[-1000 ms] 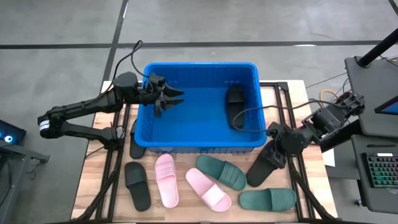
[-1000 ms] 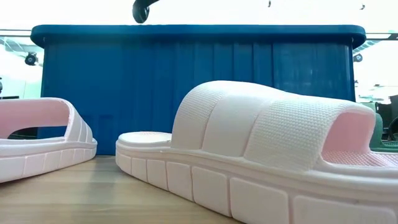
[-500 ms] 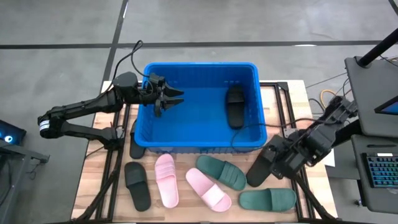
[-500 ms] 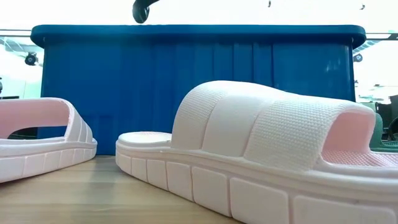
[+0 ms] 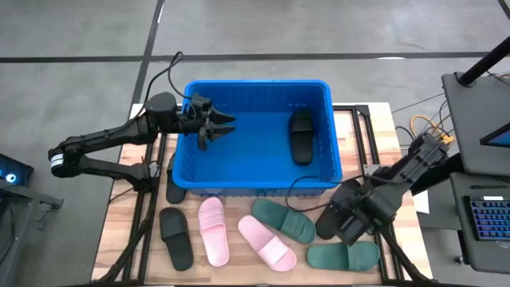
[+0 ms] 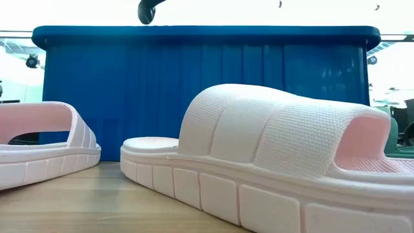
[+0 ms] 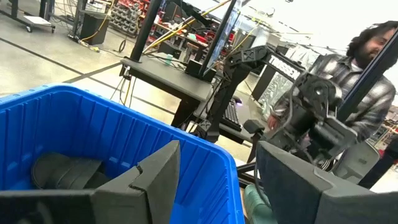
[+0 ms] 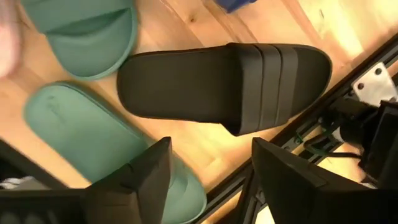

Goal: Pick and place slides into bin
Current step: Put the black slide into the blue bin

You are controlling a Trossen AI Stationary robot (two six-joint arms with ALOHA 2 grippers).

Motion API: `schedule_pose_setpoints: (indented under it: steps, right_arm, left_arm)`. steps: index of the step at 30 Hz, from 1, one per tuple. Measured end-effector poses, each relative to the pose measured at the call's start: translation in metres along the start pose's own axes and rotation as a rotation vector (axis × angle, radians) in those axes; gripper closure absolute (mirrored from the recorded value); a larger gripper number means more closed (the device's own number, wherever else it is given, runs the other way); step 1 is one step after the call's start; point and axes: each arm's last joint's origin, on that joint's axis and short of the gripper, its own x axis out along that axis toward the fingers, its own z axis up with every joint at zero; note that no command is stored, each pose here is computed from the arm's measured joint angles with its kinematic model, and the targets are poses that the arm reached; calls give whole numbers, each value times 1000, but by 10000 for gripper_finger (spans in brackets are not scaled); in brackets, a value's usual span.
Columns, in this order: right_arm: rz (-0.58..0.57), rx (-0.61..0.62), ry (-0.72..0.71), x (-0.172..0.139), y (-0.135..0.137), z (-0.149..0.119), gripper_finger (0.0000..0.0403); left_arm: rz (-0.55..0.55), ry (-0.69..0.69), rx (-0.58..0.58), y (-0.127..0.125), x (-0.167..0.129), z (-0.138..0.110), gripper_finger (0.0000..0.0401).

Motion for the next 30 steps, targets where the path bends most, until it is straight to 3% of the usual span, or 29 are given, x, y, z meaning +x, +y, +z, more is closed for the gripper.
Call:
schedule_pose_setpoints:
  steps: [7, 12, 15, 21, 30]
  right_arm:
    - [-103, -40, 18, 23, 22, 2, 177]
    - [-169, 98, 99, 40, 33, 7, 171]
    - [-211, 118, 188, 52, 37, 9, 164]
    - [-266, 32, 186, 68, 38, 9, 161]
    - [-343, 0, 160, 84, 27, 7, 167]
  left_arm:
    - [0, 0, 0, 0, 0, 0, 205]
    - [-1, 0, 0, 0, 0, 0, 205]
    - [-1, 0, 0, 0, 0, 0, 205]
    - [-1, 0, -1, 0, 0, 0, 205]
    - [0, 0, -1, 0, 0, 0, 205]
